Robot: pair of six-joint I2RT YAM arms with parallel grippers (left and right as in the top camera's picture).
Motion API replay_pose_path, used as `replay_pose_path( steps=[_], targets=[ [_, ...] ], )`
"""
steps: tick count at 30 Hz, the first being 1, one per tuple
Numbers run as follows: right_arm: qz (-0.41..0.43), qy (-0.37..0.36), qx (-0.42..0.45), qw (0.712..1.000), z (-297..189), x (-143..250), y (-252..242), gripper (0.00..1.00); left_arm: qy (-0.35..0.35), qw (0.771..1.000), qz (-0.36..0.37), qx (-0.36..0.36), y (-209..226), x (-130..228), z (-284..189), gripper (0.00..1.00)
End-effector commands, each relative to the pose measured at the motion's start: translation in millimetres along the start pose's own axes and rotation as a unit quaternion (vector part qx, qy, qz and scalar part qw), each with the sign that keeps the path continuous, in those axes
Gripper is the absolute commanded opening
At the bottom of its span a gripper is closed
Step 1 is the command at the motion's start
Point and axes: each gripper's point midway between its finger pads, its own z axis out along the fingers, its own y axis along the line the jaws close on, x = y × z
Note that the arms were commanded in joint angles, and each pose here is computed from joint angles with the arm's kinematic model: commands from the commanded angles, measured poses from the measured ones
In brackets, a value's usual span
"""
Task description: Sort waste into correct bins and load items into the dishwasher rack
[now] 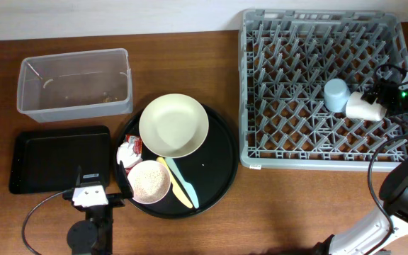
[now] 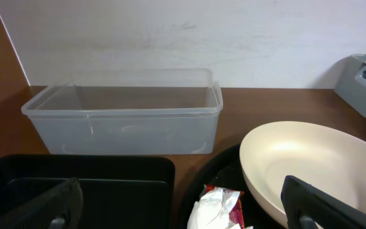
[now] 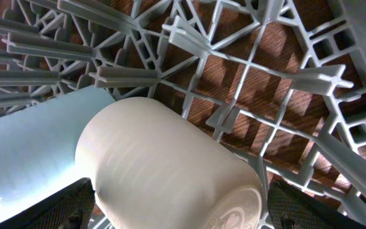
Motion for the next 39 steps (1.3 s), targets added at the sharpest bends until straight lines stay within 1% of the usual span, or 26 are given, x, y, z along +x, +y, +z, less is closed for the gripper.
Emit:
replay_pose_path(
  steps=[1,2,5,9,14,20,21,28,32,36,39],
  targets=[
    [-0.025,0.01,-0.027,0.999,5,4,7,0.87,0.002,1.0,0.004,0.007,-2,1,0,0.99],
    [-0.031,0.012,-0.038,0.999,5,5,11,0.84,0.002,1.0,0.004,0.007,-2,1,0,0.99],
    [-0.027,0.014,-0.067,0.997,2,6,18,0.8,0.002,1.0,0.004,0.007,-2,1,0,0.99],
    [-0.016,0.015,-0.074,0.997,-3,8,12,0.79,0.002,1.0,0.004,0.006,-2,1,0,0.99],
    [-0.01,0.009,-0.099,0.995,-13,9,-1,0.8,0.002,1.0,0.004,0.007,-2,1,0,0.99],
    [-0.005,-0.007,-0.093,0.996,-17,3,-18,0.81,0.002,1.0,0.004,0.007,-2,1,0,0.99],
    [-0.006,-0.008,-0.093,0.996,-17,2,-18,0.83,0.002,1.0,0.004,0.007,-2,1,0,0.99],
    [0.0,0.006,-0.103,0.995,4,3,-23,0.83,0.002,1.0,0.004,0.007,-2,1,0,0.99],
    [-0.004,0.017,-0.146,0.989,20,6,-16,0.83,0.002,1.0,0.004,0.006,-2,1,0,0.99],
    [-0.002,0.019,-0.147,0.989,22,6,-17,0.72,0.002,1.0,0.004,0.006,-2,1,0,0.99],
    [0.005,0.02,-0.148,0.989,20,7,-19,0.66,0.002,1.0,0.004,0.007,-2,1,0,0.99]
  ],
)
